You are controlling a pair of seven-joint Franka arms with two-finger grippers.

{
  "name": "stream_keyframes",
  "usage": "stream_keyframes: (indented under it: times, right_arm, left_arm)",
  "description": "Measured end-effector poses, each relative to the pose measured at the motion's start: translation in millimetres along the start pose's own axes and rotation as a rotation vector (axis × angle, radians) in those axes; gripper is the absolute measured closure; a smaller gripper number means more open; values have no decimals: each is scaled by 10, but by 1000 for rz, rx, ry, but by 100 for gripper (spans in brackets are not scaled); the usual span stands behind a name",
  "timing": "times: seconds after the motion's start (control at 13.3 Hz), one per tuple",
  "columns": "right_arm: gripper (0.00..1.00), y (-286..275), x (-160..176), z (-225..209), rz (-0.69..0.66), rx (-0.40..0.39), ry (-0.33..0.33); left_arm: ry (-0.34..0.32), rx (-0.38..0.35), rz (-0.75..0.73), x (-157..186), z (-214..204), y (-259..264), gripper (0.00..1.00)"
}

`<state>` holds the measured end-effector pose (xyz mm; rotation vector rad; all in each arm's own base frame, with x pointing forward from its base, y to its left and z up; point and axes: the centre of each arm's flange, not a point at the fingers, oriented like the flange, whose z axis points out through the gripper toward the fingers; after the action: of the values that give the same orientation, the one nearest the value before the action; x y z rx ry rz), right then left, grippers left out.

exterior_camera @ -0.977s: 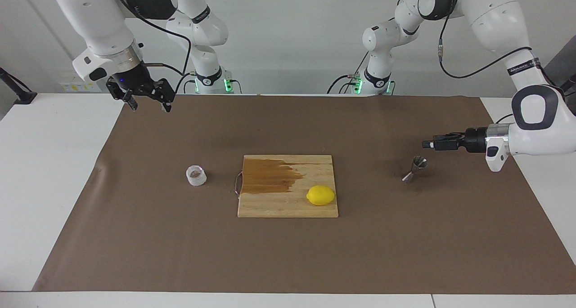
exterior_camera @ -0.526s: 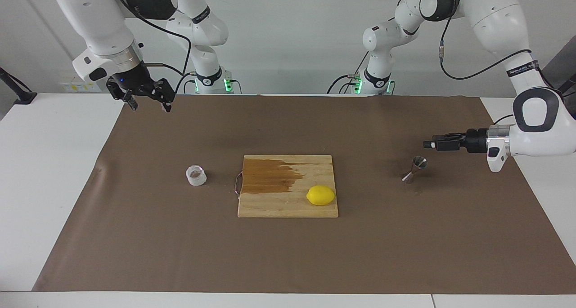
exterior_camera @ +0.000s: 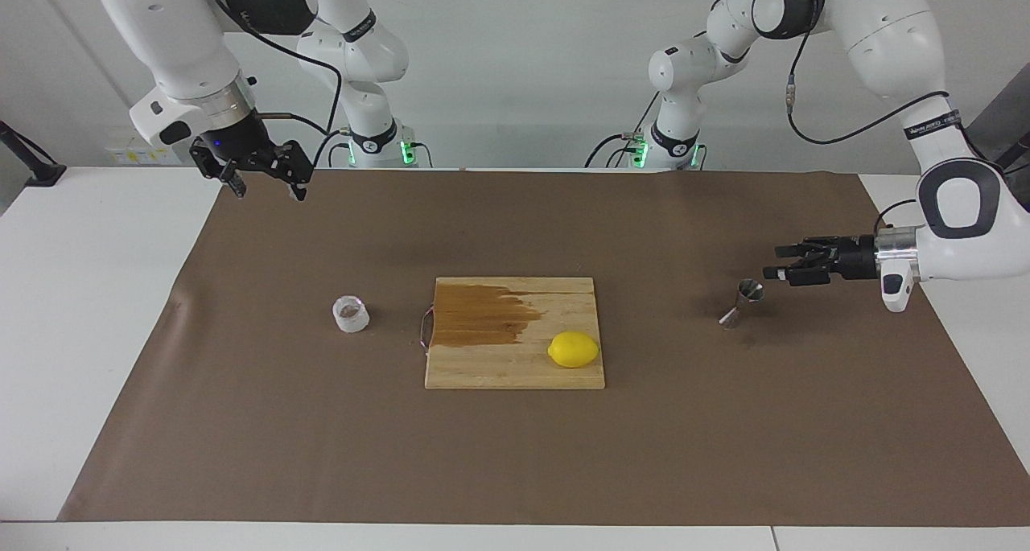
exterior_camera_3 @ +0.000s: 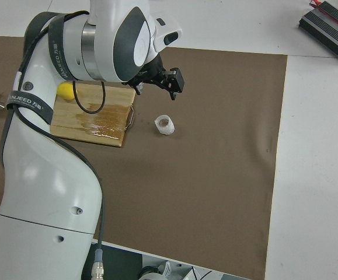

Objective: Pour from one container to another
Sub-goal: 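Move the open left gripper toward the small metal cup, then close the left gripper around the small metal cup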

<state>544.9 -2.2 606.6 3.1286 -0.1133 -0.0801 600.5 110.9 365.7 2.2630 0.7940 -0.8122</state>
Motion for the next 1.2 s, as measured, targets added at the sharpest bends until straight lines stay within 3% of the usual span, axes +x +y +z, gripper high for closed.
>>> stream_keyframes:
  times: [0.53,0.83,1.2]
  right_arm:
    - [0,0,0,0,0,0,0]
    - [0,0,0,0,0,0,0]
    - [0,0,0,0,0,0,0]
  left_arm:
    - [-40,-72,-44,63,128,-79,0]
    - [-53,-158,-300,94,102,-33,0]
    - [-47,-226,-403,206,209,-80,0]
